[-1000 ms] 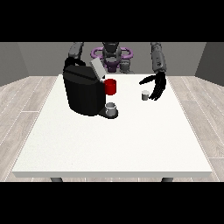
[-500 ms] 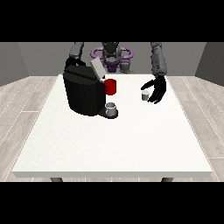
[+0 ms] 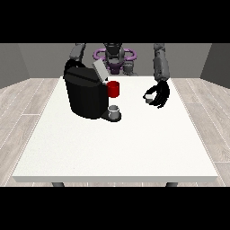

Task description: Insert the coffee pod into the coffee machine and close the lid

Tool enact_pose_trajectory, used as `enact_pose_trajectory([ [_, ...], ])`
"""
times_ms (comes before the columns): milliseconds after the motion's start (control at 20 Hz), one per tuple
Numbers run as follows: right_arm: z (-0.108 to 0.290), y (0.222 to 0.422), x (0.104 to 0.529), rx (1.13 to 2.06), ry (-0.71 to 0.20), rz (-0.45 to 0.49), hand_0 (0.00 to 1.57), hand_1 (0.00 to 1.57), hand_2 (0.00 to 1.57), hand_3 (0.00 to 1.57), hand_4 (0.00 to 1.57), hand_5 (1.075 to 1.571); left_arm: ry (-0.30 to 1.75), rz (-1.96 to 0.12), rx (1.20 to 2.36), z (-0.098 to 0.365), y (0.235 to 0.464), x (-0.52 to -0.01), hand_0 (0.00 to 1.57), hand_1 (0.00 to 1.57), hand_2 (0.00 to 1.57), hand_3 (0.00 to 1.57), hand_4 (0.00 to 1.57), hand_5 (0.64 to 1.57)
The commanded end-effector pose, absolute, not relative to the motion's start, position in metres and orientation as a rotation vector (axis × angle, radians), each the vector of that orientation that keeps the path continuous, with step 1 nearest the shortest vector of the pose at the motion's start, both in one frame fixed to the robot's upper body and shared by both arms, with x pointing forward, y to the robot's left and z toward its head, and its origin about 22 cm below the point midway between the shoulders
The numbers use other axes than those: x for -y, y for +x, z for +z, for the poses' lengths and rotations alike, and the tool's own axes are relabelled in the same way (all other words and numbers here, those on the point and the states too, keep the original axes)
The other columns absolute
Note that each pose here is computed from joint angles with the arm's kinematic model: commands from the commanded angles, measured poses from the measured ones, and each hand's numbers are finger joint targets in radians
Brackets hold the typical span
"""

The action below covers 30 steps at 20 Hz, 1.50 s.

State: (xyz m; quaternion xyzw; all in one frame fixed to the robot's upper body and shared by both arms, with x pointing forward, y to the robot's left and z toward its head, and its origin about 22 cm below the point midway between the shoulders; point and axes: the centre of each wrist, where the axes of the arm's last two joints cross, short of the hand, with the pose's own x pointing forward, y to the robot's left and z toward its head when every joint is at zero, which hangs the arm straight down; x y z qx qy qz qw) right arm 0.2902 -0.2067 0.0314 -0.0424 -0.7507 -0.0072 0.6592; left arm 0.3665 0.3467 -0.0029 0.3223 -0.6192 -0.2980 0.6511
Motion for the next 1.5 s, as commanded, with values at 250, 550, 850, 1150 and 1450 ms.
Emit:
enact_pose_trajectory([
  [250, 0.009, 0.28, 0.197, 1.661, -0.1, -0.062, 0.0, 0.0, 0.0, 0.0, 0.52, 1.571, 0.757, -0.818, 1.293, -0.019, 0.366, -0.33, 1.11, 1.11, 1.17, 0.97, 0.28, 1.571],
  [550, -0.001, 0.287, 0.222, 1.63, -0.116, -0.113, 0.0, 0.0, 0.0, 0.0, 0.4, 1.571, 0.708, -0.881, 1.476, 0.029, 0.387, -0.344, 1.47, 1.47, 1.47, 1.41, 0.61, 1.571],
  [850, -0.016, 0.286, 0.224, 1.575, -0.099, -0.082, 0.0, 0.0, 0.0, 0.0, 0.44, 1.571, 0.623, -0.928, 1.506, 0.05, 0.406, -0.311, 1.32, 1.32, 1.38, 1.35, 0.58, 1.571],
  [1150, -0.003, 0.307, 0.217, 1.577, -0.105, -0.089, 0.0, 0.0, 0.0, 0.0, 0.47, 1.571, 0.59, -0.983, 1.605, 0.118, 0.434, -0.288, 1.25, 1.25, 1.33, 1.29, 0.57, 1.571],
  [1450, -0.013, 0.297, 0.213, 1.591, -0.051, -0.026, 0.0, 0.0, 0.0, 0.0, 0.49, 1.571, 0.613, -0.924, 1.581, 0.137, 0.439, -0.293, 1.27, 1.27, 1.34, 1.29, 0.55, 1.571],
])
